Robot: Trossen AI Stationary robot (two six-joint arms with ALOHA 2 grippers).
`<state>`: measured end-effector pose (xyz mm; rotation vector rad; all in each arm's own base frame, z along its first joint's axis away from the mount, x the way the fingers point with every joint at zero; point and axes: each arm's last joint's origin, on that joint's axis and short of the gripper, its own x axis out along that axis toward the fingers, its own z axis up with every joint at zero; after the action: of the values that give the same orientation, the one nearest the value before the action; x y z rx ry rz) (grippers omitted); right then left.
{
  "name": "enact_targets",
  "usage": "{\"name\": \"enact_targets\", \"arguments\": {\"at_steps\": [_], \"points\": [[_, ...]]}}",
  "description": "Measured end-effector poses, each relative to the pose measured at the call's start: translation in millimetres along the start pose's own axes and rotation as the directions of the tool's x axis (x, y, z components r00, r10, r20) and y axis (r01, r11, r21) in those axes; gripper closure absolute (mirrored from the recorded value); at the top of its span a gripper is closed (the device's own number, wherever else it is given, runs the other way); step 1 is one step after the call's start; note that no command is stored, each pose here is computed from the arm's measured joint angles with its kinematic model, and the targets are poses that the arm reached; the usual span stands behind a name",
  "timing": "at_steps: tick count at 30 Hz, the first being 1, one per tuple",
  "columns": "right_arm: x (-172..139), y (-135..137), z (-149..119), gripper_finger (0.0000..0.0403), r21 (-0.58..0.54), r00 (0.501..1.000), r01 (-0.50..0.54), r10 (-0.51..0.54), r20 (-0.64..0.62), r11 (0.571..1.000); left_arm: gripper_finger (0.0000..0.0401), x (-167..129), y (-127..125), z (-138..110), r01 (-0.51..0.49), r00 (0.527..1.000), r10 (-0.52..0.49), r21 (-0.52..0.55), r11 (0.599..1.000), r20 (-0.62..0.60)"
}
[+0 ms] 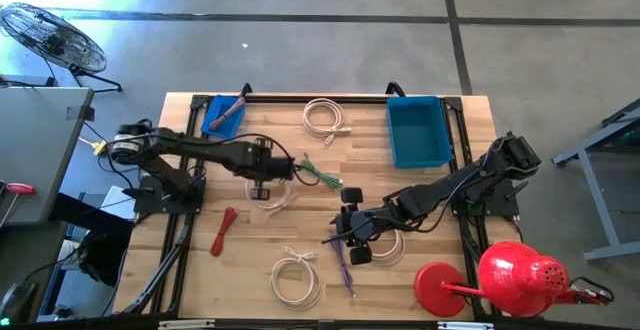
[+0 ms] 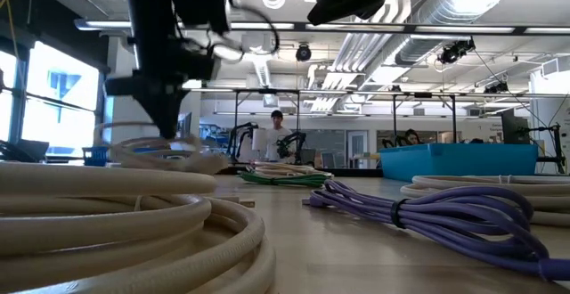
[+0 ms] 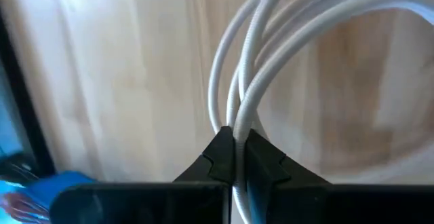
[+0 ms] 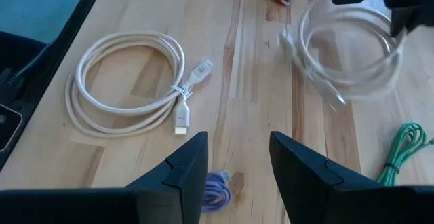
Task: Pick & Place USB Port
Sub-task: Put the brown HDMI cable into the right blue bin
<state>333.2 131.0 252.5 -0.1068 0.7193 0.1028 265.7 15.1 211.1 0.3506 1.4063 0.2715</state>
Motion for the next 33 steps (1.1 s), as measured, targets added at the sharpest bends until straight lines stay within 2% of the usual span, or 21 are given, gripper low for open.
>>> {"name": "enact_targets", "arguments": {"at_steps": [7,12,14,19,22,25,28,31,33], "points": [[0.1,-0.5,-0.3,0.0253,-0.001,1.0,0.018,-0.018,-0.002,1.0,0.0393,-52.7,-20.4,16.3,-0.028,0.985,0.018,0.053,0.998,0.171],[0.1,-0.7,-1.9,0.0253,-0.017,1.0,0.019,-0.02,-0.018,1.0,0.0393,-92.0,-36.6,15.0,-0.107,0.96,0.082,0.08,0.991,0.267],[1.1,1.4,-2.6,0.0255,-0.059,1.0,0.004,-0.006,-0.021,0.998,0.0393,-105.0,-41.8,11.4,-0.157,0.949,0.128,0.08,0.984,0.288],[10.2,22.4,-4.8,0.0259,-0.28,1.0,-0.013,0.018,0.016,0.96,0.0393,-129.6,-56.9,6.4,-0.233,0.9,0.192,0.06,0.971,0.392],[14.8,36.3,-2.9,0.0262,-0.389,0.995,0.059,-0.025,0.093,0.919,0.0393,-140.6,-64.3,2.2,-0.23,0.873,0.179,0.059,0.971,0.454],[15.3,48.4,-0.1,0.0263,-0.485,0.978,0.182,-0.108,0.177,0.855,0.0393,-150.2,-67.3,0.9,-0.208,0.844,0.151,0.054,0.977,0.515],[13.2,60.5,-0.5,0.0263,-0.582,0.954,0.291,-0.19,0.23,0.759,0.0393,-158.5,-68.2,0.9,-0.189,0.812,0.12,0.063,0.98,0.57],[11.1,68.9,-3.3,0.0263,-0.69,0.942,0.335,-0.231,0.242,0.642,0.0393,-165.1,-70.6,1.0,-0.167,0.786,0.078,0.089,0.982,0.613],[9.9,70.4,-3.3,0.0263,-0.72,0.934,0.355,-0.252,0.252,0.596,0.0393,-168.0,-70.7,2.6,-0.151,0.77,0.049,0.106,0.983,0.636]]}}
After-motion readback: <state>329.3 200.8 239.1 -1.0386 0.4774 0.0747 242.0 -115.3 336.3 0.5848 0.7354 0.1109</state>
